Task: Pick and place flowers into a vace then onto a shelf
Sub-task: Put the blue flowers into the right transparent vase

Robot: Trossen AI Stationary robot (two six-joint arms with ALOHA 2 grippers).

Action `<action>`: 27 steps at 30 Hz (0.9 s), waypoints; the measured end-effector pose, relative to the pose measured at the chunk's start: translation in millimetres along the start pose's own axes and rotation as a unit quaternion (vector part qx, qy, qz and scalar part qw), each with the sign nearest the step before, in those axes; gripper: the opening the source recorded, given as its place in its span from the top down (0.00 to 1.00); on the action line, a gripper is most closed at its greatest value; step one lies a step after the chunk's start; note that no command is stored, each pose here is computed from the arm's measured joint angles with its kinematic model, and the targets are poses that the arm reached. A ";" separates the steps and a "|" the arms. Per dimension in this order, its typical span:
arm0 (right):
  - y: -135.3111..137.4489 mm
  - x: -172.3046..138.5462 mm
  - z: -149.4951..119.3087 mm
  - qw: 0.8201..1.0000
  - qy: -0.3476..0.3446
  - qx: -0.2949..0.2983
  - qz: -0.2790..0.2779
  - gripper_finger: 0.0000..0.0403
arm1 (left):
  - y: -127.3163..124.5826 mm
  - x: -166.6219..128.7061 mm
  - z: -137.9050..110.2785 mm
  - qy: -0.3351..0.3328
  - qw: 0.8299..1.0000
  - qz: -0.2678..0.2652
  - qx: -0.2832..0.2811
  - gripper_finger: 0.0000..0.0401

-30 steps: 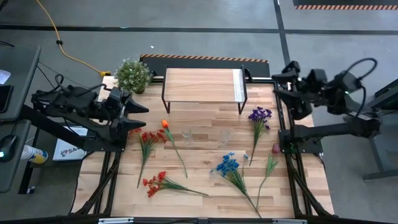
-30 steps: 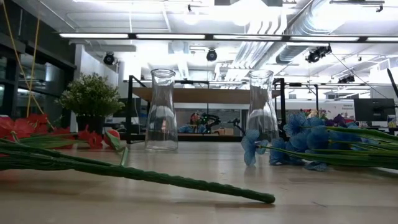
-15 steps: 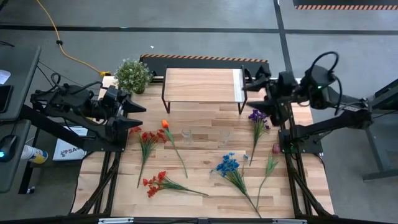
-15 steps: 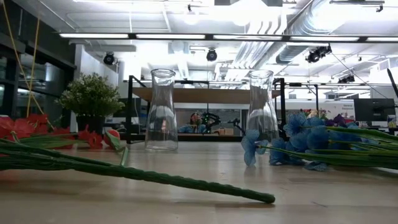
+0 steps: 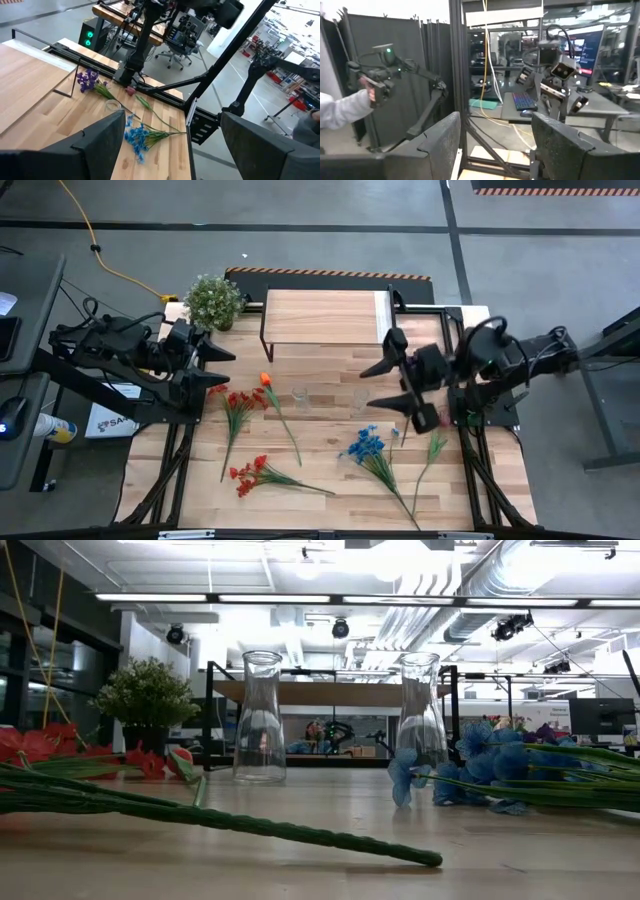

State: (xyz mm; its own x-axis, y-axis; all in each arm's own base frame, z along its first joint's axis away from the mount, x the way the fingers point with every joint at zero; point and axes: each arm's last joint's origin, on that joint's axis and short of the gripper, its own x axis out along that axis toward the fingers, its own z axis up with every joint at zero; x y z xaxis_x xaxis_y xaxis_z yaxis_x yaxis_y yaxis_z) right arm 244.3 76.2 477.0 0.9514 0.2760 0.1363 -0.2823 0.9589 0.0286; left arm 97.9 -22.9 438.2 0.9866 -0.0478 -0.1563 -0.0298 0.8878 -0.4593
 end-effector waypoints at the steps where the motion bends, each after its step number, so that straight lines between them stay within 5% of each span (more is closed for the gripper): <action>1: 3.9 4.2 0.2 1.000 0.001 -0.003 -0.002 0.41 | 0.0 0.0 0.0 0.000 1.000 0.000 0.000 0.10; 12: 34.4 38.7 0.8 0.992 0.092 -0.028 -0.087 0.41 | 0.0 0.0 0.0 0.000 1.000 0.000 -0.002 0.10; 17: 48.3 46.6 5.9 0.989 0.113 -0.031 -0.085 0.41 | 0.0 0.0 0.1 -0.001 1.000 0.000 -0.004 0.10; 27: 64.0 36.6 -3.0 0.975 0.187 0.040 -0.114 0.41 | -2.3 0.2 3.9 -0.020 1.000 -0.011 -0.011 0.10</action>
State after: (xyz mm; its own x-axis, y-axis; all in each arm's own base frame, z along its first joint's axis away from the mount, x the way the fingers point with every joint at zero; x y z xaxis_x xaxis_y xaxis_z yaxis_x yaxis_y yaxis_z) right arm 261.5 147.9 480.8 0.9648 0.0747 -0.2523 -0.0518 0.9940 0.0962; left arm 98.8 -23.2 442.6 0.9926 -0.0484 -0.1113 -0.0112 0.8767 -0.4809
